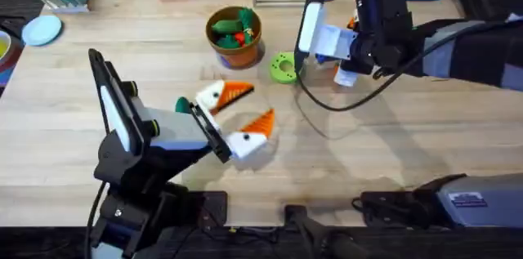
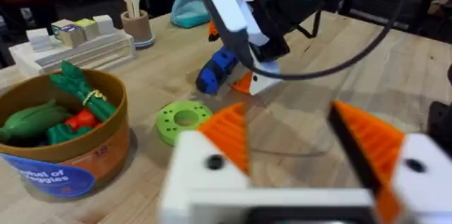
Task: Pick up the gripper from the table and insert it into the empty holder that is missing its gripper. Then pick up a screw, insert it into the mounting hole, and use the screwdriver to tighten it. Finally, clean up the table by picking up the vegetable and placing it into the bucket.
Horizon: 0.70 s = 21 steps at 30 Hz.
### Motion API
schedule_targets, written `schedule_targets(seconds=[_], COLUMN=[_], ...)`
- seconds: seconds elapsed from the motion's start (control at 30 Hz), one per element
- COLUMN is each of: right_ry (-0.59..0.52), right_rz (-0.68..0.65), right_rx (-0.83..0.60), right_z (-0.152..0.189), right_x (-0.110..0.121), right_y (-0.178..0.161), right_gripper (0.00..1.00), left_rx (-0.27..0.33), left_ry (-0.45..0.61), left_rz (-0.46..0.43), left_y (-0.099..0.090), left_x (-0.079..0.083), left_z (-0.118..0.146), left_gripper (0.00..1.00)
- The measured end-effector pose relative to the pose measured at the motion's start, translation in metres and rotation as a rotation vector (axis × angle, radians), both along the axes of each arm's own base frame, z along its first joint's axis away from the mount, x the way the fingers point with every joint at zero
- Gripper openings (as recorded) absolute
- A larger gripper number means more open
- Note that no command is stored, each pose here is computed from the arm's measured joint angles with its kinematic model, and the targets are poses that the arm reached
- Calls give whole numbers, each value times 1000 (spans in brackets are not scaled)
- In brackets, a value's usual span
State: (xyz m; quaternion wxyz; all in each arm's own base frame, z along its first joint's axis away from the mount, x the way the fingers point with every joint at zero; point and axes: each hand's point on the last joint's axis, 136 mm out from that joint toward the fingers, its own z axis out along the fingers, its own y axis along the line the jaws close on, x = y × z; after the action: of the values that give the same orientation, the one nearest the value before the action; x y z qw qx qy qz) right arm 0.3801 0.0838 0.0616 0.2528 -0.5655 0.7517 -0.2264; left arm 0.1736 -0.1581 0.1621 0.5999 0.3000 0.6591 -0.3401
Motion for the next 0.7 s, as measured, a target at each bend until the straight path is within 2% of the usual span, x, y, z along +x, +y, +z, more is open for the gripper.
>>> schedule_targets(seconds=[0.07, 0.1, 0.33, 0.43, 0.5, 0.6, 0.7], right_ry=[-12, -27, -187, -224, -230, -216, -200], right_rz=[-84, -123, -372, -406, -413, -406, -388], right_rx=[75, 114, 437, 523, 566, 606, 630], right_z=[6, 11, 73, 92, 98, 100, 99], right_x=[-2, -2, 5, 4, 3, 2, 0], right_y=[1, 1, 4, 7, 10, 17, 27], right_gripper=[991, 991, 991, 991, 991, 991, 991], left_rx=[-1, -1, -6, -50, -82, -112, -139], left_ry=[2, 1, -18, -96, -82, 17, 95], left_rz=[0, 0, 13, 52, 109, 239, 375], left_y=[0, 0, 1, 5, 12, 28, 49], left_x=[0, 0, 2, 7, 14, 26, 32], left_z=[0, 0, 4, 26, 32, 33, 46], left_gripper=[946, 979, 993, 993, 993, 993, 993])
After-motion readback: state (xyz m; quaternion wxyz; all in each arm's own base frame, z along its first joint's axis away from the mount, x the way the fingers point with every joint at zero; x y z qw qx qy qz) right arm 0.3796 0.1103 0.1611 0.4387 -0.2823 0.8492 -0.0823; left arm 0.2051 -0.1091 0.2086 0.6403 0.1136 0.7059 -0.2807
